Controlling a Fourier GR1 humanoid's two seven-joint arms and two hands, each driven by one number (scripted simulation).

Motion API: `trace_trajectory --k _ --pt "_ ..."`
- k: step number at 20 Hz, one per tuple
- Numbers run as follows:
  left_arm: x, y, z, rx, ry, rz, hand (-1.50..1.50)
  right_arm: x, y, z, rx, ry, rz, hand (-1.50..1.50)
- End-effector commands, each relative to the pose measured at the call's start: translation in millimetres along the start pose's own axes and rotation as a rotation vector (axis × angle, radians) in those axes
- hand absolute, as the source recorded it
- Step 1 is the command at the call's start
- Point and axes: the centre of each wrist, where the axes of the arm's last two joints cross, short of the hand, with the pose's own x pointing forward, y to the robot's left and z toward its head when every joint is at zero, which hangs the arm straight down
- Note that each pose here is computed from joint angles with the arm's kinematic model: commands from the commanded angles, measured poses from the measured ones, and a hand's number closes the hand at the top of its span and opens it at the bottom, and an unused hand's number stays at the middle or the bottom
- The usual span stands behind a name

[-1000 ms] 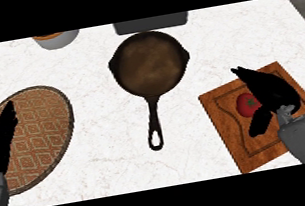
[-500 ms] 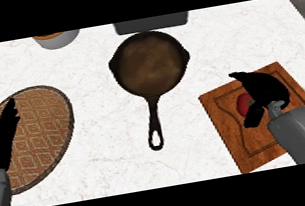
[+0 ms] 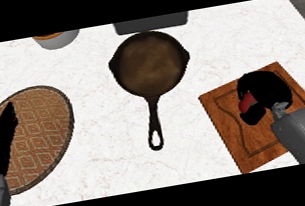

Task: Pick the tomato from the cutting board and place it in the pan

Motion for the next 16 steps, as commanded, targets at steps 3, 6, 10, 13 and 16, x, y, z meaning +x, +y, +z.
trace_trajectory --k 3,6,10,13,16 --pt "1.1 -9.9 -12.5 -0.008 -0.011 0.006 0.0 -1.0 -10.4 -10.6 -0.03 -0.011 -0.054 1.5" --pt "2.8 -5.8 5.0 -0.011 -0.007 -0.005 0.0 -48.1 -26.2 -13.6 -0.064 -0.129 -0.025 1.5" --pt "10.9 -4.8 -4.3 -0.035 -0.012 0.004 0.0 -93.9 -62.1 -20.7 -0.052 -0.345 0.064 1.5" --pt "8.1 -21.4 1.3 -0.039 -0.025 0.0 0.0 -103.4 -89.9 -26.9 -0.206 -0.455 0.005 1.5" --pt "12.0 -13.8 -8.0 -0.021 -0.034 0.003 0.0 -95.1 -106.8 -26.7 -0.435 -0.576 -0.042 1.5"
